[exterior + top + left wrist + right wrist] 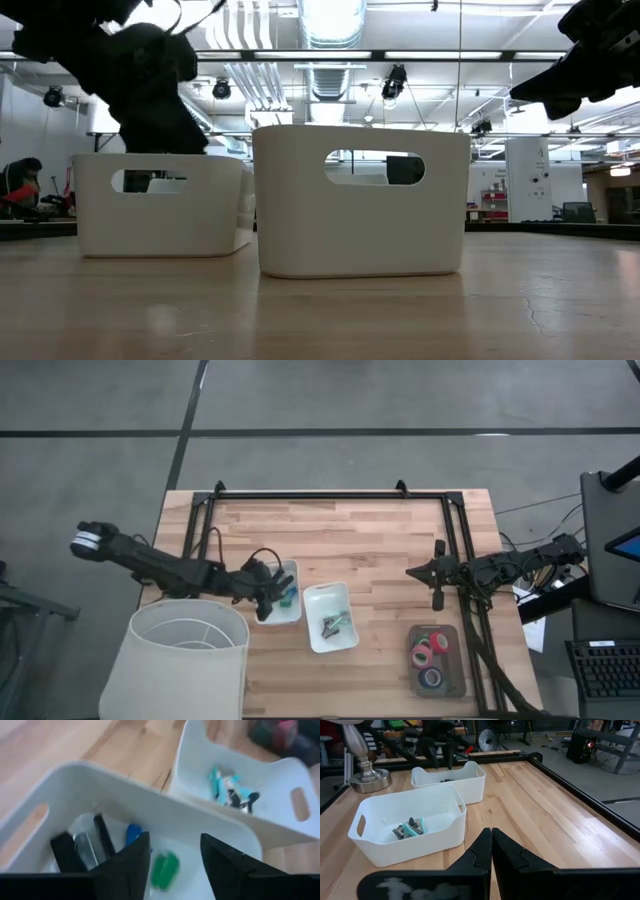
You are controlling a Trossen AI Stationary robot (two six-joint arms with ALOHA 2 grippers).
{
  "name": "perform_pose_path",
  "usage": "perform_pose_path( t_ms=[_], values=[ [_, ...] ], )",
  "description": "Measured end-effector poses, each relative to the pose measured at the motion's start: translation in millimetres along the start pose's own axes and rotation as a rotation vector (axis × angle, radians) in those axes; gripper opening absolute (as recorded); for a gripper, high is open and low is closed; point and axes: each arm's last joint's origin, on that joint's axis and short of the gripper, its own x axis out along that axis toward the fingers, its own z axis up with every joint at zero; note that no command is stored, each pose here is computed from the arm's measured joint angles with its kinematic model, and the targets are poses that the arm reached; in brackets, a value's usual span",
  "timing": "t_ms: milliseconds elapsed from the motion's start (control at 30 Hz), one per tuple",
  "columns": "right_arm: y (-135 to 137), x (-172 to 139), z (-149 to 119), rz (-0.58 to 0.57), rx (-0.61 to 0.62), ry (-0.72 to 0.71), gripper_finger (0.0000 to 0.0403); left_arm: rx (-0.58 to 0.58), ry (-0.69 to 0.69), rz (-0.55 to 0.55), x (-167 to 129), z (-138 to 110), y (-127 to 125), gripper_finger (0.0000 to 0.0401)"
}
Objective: Pick and place Stapler, Stapler remover, tape
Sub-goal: Return to Home Position
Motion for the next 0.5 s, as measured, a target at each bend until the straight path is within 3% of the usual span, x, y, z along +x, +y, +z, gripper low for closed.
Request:
perform_pose_path(
  t_ms=[133, 233, 500],
  values=[
    [0.0, 0.0, 0.1, 0.0, 0.0, -0.001, 0.0008, 0.075, -0.053, 0.005, -7.5, 7.1, -0.1, 0.0182],
    [0.0, 0.0, 0.1, 0.0, -0.001, -0.001, 0.0008, 0.154, -0.096, 0.009, -16.0, 13.4, 2.5, 0.0163],
    [-1.6, -5.3, 5.8, 0.008, -0.076, -0.046, 0.0008, 0.354, -0.196, -0.068, -42.6, 16.7, 15.8, 0.0012]
  ],
)
